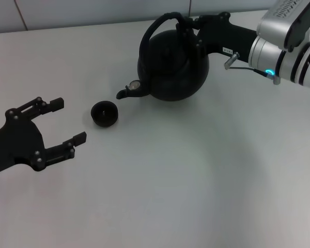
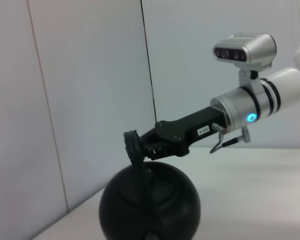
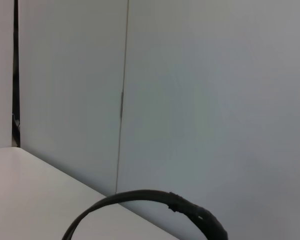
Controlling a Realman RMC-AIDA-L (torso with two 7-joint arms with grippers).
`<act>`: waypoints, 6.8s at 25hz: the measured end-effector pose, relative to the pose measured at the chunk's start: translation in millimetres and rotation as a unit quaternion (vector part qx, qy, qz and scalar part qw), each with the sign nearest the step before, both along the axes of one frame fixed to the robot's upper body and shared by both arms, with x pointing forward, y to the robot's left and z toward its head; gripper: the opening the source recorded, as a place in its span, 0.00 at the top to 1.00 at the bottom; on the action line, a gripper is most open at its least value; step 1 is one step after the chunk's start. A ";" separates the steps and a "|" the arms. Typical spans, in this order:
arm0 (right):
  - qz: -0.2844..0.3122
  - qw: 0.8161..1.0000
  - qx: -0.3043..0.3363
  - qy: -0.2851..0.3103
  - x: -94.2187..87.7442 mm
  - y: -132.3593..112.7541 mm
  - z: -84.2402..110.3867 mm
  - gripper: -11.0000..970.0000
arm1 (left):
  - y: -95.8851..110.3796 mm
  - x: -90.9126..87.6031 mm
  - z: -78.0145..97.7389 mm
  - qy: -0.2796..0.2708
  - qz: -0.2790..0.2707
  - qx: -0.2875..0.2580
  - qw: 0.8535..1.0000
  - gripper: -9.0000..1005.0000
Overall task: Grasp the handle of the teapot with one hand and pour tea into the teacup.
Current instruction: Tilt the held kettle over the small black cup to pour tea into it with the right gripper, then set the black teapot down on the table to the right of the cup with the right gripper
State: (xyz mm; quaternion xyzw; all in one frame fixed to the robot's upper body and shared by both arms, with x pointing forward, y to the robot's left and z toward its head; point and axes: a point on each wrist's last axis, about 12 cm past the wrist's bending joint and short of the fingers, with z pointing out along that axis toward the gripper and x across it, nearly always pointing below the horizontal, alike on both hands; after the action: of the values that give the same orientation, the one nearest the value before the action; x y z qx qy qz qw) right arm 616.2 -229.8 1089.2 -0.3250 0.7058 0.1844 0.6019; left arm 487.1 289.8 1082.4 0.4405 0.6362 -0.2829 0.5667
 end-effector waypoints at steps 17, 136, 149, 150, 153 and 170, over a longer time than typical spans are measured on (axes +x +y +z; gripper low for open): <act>0.021 0.999 -0.031 -0.021 6.6 13.7 7.4 0.85 | 2.5 -9.2 0.9 0.020 -0.021 -0.013 0.999 0.20; -0.134 0.980 0.127 0.069 -40.3 -43.4 -42.6 0.85 | 3.6 -5.2 3.3 -0.001 -0.017 -0.001 1.000 0.20; -0.143 0.980 0.108 0.086 -36.9 -41.4 -48.4 0.85 | 3.1 -4.2 4.1 -0.008 -0.018 0.001 1.000 0.20; -0.141 0.980 0.107 0.086 -37.3 -41.4 -48.4 0.85 | 3.1 -4.0 4.2 -0.008 -0.018 0.000 1.000 0.20; -0.129 0.983 0.100 0.082 -39.3 -40.5 -47.8 0.85 | 3.4 -3.7 4.6 -0.008 -0.018 0.000 1.000 0.20; -0.122 0.987 0.088 0.062 -48.3 -48.0 -43.7 0.49 | 4.1 -1.4 4.6 -0.007 -0.013 0.000 1.000 0.20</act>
State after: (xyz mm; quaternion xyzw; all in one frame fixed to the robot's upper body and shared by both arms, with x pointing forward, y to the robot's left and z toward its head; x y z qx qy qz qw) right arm 567.8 -277.8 1045.5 -0.1697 0.7572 0.1908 0.6013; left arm 485.6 293.9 1087.0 0.4504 0.6264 -0.2874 0.5676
